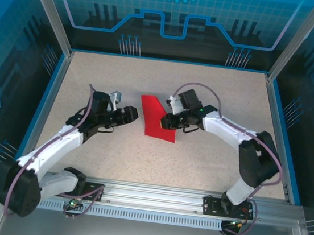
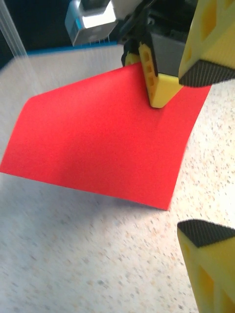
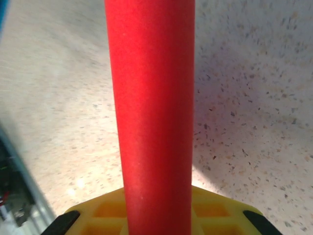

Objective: Fold a paper plane with a square sheet of paper (fold left side to right side)

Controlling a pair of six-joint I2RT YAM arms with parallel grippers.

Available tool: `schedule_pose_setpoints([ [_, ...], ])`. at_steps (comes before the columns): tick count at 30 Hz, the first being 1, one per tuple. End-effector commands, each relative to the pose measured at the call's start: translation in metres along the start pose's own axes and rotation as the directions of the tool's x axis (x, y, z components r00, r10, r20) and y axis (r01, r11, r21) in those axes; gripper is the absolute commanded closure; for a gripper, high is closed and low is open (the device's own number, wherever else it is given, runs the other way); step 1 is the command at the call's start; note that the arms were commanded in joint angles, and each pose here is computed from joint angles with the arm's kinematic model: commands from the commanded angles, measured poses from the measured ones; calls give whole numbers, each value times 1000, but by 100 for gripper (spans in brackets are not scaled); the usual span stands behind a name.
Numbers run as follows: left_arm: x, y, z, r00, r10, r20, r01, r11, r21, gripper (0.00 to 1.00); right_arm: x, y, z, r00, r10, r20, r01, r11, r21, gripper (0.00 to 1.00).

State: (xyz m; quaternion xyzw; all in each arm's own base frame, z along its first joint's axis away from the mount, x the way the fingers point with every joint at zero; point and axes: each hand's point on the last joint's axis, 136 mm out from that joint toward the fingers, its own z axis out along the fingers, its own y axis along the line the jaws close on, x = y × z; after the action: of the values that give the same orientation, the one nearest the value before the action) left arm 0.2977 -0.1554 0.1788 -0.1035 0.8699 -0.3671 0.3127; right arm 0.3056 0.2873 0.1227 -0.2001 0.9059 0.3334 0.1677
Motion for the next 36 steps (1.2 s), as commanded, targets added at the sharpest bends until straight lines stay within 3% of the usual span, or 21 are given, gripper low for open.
schedule_pose_setpoints([
  [1, -6, -30, -22, 996, 83, 42, -89, 986, 142, 18, -4, 33, -39, 997, -61, 48, 69, 977, -201, 79],
  [9, -15, -82, -33, 989, 132, 72, -150, 905, 397, 8, -5, 84, -110, 984, -122, 129, 164, 902, -399, 79],
  [14, -18, -109, -37, 982, 171, 85, -190, 832, 522, 7, -6, 103, -126, 983, -112, 144, 167, 868, -468, 79],
  [17, -18, -115, -37, 979, 188, 79, -201, 822, 533, 11, -7, 109, -131, 983, -108, 149, 169, 851, -497, 79],
  [20, -14, -121, -37, 977, 204, 67, -207, 805, 556, 28, -8, 110, -131, 983, -103, 149, 165, 850, -500, 78],
  [24, -9, -124, -33, 975, 218, 52, -210, 806, 554, 65, -9, 104, -129, 985, -98, 145, 155, 872, -464, 75],
  [27, -6, -113, -22, 977, 211, 22, -193, 841, 506, 90, -10, 82, -124, 985, -84, 150, 132, 927, -351, 60],
  [32, 3, -80, 12, 982, 174, -72, -133, 912, 388, 95, -11, 20, -117, 985, -10, 170, 25, 996, -82, 33],
  [36, 10, -52, 49, 981, 113, -158, -60, 950, 308, 96, -6, -33, -113, 982, 41, 183, -70, 986, 154, 12],
])
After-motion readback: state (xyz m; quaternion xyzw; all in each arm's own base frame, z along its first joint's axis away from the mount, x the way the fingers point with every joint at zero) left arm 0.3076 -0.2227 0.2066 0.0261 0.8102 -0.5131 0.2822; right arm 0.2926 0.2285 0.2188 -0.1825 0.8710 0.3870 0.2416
